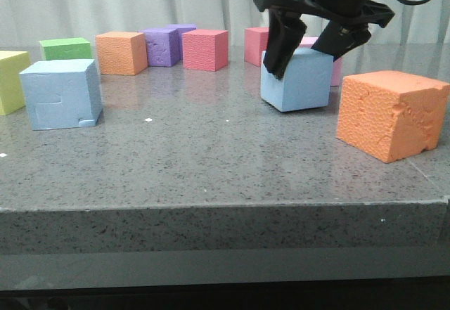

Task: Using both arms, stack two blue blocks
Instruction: 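Close the right gripper on the light blue cube and lift it, then carry the cube toward the table centre and set it down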

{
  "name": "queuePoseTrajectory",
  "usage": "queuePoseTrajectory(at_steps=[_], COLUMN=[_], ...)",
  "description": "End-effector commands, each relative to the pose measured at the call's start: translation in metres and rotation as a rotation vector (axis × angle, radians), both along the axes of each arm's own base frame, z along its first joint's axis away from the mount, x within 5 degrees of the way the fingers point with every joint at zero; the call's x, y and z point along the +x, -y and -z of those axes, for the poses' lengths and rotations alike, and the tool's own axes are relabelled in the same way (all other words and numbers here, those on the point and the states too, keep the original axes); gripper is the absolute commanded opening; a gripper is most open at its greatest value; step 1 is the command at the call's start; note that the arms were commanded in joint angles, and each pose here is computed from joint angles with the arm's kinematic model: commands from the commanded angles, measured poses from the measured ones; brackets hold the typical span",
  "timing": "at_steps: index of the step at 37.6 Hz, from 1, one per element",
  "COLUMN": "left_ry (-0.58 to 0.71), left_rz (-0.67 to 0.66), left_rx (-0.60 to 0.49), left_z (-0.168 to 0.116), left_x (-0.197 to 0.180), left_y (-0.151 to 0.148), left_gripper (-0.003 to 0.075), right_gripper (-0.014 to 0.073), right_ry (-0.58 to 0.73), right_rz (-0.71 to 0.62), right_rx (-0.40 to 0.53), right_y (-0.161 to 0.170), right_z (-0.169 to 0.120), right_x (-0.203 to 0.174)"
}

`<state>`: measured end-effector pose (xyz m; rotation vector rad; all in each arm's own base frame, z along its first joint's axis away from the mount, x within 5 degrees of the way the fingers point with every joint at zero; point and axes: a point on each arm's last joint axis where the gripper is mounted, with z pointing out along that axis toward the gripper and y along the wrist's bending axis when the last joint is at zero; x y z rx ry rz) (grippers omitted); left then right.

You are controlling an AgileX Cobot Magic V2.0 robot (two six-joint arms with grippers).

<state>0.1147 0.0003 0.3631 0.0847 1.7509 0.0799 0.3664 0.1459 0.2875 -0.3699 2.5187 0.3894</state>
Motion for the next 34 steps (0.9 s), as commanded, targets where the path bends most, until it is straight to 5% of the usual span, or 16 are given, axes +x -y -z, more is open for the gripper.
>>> queuePoseTrajectory(at_steps=[1,10,34], left_ry=[0.110,0.110,0.110], left_rz=[0.001,0.001,0.001], left_rx=[-0.015,-0.015,-0.015], left_z=[-0.018,-0.018,-0.018], left_x=[0.000,0.000,0.000], left_y=[0.000,0.000,0.000], left_gripper=[0.0651,0.0651,0.0651], right_gripper=[0.0287,0.0288,0.0291], right_ry=[0.087,0.028,0.163], right_rz=[0.003,-0.014,-0.325], right_rx=[0.085,0.174,0.031], right_y=[-0.002,-0.013,-0.106], right_z=[-0.039,-0.045,-0.040], right_x=[-0.006,-0.013,-0.061])
